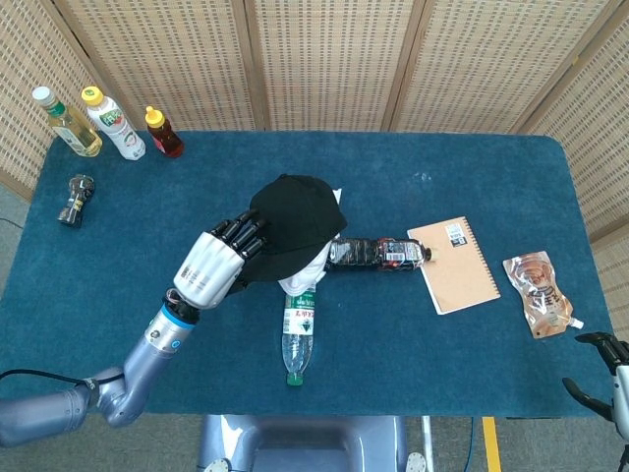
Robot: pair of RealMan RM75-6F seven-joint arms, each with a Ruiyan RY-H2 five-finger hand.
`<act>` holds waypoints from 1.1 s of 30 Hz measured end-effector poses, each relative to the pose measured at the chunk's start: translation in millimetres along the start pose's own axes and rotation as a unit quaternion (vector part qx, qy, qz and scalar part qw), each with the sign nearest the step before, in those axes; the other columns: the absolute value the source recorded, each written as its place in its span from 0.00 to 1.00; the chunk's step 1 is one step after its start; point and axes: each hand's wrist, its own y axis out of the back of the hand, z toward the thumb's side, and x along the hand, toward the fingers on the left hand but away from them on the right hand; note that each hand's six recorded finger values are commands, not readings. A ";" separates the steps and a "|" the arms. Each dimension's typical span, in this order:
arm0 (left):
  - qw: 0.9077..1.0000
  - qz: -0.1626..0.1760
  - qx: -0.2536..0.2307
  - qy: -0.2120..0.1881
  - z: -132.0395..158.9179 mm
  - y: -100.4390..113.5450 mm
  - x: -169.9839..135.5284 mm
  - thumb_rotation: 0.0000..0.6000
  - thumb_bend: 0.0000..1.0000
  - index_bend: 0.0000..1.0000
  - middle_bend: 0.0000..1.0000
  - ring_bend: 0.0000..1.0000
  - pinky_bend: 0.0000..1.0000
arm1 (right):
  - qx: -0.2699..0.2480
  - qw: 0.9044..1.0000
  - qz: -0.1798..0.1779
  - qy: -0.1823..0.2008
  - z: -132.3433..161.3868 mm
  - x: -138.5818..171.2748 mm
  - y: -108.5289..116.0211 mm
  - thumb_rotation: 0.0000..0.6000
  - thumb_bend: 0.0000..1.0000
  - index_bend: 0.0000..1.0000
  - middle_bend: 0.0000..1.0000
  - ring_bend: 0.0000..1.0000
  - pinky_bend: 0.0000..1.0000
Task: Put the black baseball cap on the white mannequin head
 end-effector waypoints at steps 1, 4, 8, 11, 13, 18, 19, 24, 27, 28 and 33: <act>1.000 -0.003 0.005 0.000 -0.1 0.1 -1.0 1.00 0.21 0.32 0.25 0.14 0.41 | 0.000 1.000 0.000 0.000 0.1 0.1 0.2 1.00 0.15 0.34 0.39 0.44 0.42; 1.000 -0.012 0.015 0.001 -0.6 0.7 -4.5 1.00 0.20 0.29 0.23 0.13 0.39 | 0.000 1.000 0.000 0.001 0.3 0.2 0.2 1.00 0.15 0.34 0.39 0.44 0.42; 0.999 -0.022 0.024 0.008 -4.3 1.4 -10.9 1.00 0.20 0.25 0.21 0.11 0.38 | 0.000 1.000 -0.001 0.000 0.0 0.4 0.5 1.00 0.15 0.34 0.39 0.44 0.42; 0.999 -0.028 0.028 0.013 -8.0 1.7 -16.7 1.00 0.20 0.24 0.20 0.10 0.37 | 0.000 1.000 -0.002 0.001 -0.1 0.3 0.8 1.00 0.15 0.34 0.39 0.44 0.42; 0.999 -0.027 0.031 0.020 -12.3 3.5 -21.2 1.00 0.20 0.24 0.20 0.10 0.37 | -0.001 1.000 -0.002 0.001 -0.2 0.2 0.9 1.00 0.15 0.34 0.39 0.44 0.42; 0.998 -0.020 0.032 0.043 -25.2 9.5 -30.4 1.00 0.20 0.24 0.20 0.10 0.37 | -0.001 1.000 -0.002 0.002 -0.1 -0.1 0.2 1.00 0.15 0.34 0.39 0.44 0.42; 0.998 -0.020 0.031 0.048 -27.9 10.7 -32.4 1.00 0.19 0.24 0.20 0.10 0.37 | -0.001 1.000 -0.001 0.002 0.0 -0.3 0.0 1.00 0.15 0.34 0.39 0.44 0.42; 0.997 -0.023 0.035 0.066 -40.1 14.3 -42.5 1.00 0.20 0.24 0.20 0.10 0.37 | -0.002 1.000 0.001 0.004 0.9 -1.6 -1.2 1.00 0.15 0.34 0.39 0.44 0.42; 0.996 -0.032 0.036 0.073 -43.4 12.4 -48.1 1.00 0.20 0.24 0.20 0.10 0.37 | -0.001 1.000 0.002 0.006 1.8 -2.4 -1.9 1.00 0.15 0.34 0.39 0.44 0.42; 0.996 -0.037 0.036 0.072 -43.3 10.6 -49.6 1.00 0.20 0.24 0.20 0.10 0.37 | -0.001 1.000 0.002 0.006 2.1 -2.7 -2.0 1.00 0.15 0.34 0.39 0.44 0.42; 0.996 -0.053 0.035 0.068 -40.2 2.6 -56.2 1.00 0.20 0.24 0.20 0.10 0.37 | -0.001 1.000 0.002 0.007 2.9 -3.0 -1.9 1.00 0.15 0.34 0.39 0.44 0.42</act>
